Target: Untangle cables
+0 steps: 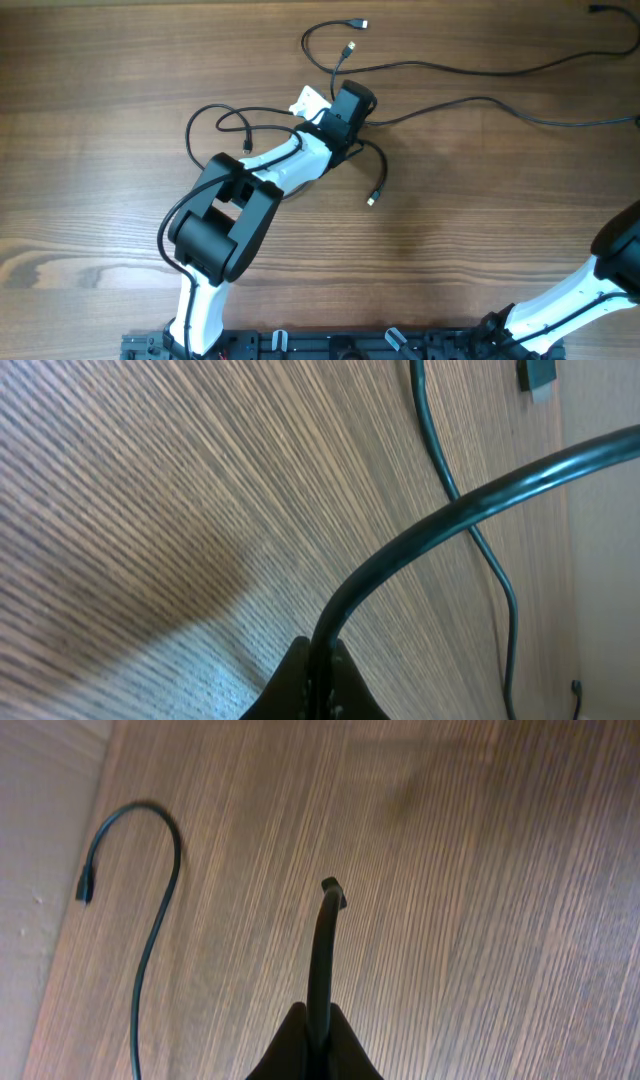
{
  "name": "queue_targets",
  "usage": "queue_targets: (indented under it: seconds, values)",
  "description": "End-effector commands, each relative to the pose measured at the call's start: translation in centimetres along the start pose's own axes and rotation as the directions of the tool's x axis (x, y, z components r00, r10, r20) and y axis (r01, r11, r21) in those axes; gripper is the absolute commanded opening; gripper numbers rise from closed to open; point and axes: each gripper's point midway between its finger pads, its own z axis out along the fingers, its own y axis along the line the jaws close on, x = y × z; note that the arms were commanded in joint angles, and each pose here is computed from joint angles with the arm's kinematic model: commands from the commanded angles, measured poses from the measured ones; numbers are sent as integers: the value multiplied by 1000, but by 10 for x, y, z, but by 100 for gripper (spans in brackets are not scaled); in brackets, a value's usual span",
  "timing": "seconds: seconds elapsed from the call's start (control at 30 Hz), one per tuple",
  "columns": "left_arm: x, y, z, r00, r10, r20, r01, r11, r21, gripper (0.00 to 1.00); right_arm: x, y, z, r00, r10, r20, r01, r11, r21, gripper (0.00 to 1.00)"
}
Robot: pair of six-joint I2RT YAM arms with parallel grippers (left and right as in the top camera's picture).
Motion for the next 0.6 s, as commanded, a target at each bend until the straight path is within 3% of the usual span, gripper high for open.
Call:
queue_targets:
  seconds: [0.0, 0.23, 0.57]
  values:
    - [-2, 12, 4, 999, 11, 30, -10, 999, -40, 4, -11, -15, 11, 999, -8, 35, 6, 999, 36, 4]
    - [5, 32, 3, 1000, 29, -13, -30, 993, -118, 4, -37, -35, 27, 996, -6, 93, 2, 999, 44, 4]
    - [6, 33, 3, 999, 31, -23, -34, 992, -121, 4, -42, -52, 51, 994, -11, 111, 4, 998, 63, 4]
